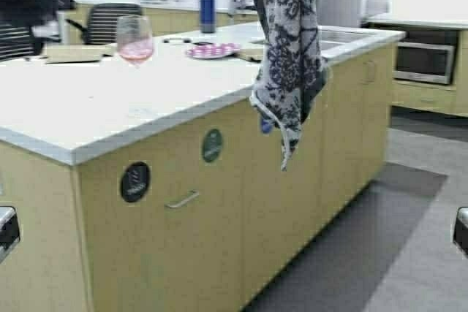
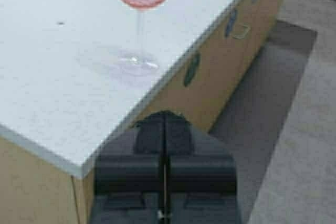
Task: Get the cloth and wipe up the spill under the wine glass
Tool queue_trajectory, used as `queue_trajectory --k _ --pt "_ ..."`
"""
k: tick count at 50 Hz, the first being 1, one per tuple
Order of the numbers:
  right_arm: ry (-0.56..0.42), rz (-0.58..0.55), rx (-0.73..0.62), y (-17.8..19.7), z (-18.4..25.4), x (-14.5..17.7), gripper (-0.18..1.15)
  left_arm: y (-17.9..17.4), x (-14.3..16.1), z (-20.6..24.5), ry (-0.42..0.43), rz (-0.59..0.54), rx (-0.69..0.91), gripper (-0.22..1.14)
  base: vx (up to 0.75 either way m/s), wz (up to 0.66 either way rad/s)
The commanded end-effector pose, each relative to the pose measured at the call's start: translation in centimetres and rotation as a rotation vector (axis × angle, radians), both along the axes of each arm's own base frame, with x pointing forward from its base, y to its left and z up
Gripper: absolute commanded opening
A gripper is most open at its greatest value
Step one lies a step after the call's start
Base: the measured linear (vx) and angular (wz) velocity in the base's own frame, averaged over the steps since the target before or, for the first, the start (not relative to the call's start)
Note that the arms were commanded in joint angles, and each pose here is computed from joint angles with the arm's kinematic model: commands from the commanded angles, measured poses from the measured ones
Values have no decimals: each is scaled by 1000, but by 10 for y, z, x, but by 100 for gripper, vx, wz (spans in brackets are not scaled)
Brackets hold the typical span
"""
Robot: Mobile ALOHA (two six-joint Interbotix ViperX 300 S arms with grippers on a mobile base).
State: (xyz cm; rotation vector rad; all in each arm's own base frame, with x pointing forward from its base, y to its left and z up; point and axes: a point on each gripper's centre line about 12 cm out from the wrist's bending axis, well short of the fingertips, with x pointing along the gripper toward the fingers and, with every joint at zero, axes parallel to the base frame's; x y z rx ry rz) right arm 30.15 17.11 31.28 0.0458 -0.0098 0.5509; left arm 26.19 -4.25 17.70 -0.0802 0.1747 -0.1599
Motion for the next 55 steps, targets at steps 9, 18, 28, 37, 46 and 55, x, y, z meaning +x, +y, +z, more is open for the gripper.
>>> queue_trajectory --k 9,18,28,37,46,55 --pt "-36 2 18 0 11 -1 7 -17 29 -24 -32 -45 -6 3 21 21" --pt "-38 3 20 1 11 1 7 -31 46 -45 -16 -99 12 3 17 10" --pt "-24 2 7 2 4 2 7 -42 66 -76 -10 -127 10 3 16 6" --pt "6 3 -8 3 -8 5 7 -46 74 -101 -88 -141 -7 4 15 2" --pt "23 3 -12 4 -14 6 7 -50 78 -118 -160 -165 -25 15 14 -2" --pt "31 3 -16 5 -18 8 7 -55 82 -137 -148 -197 -27 37 13 1"
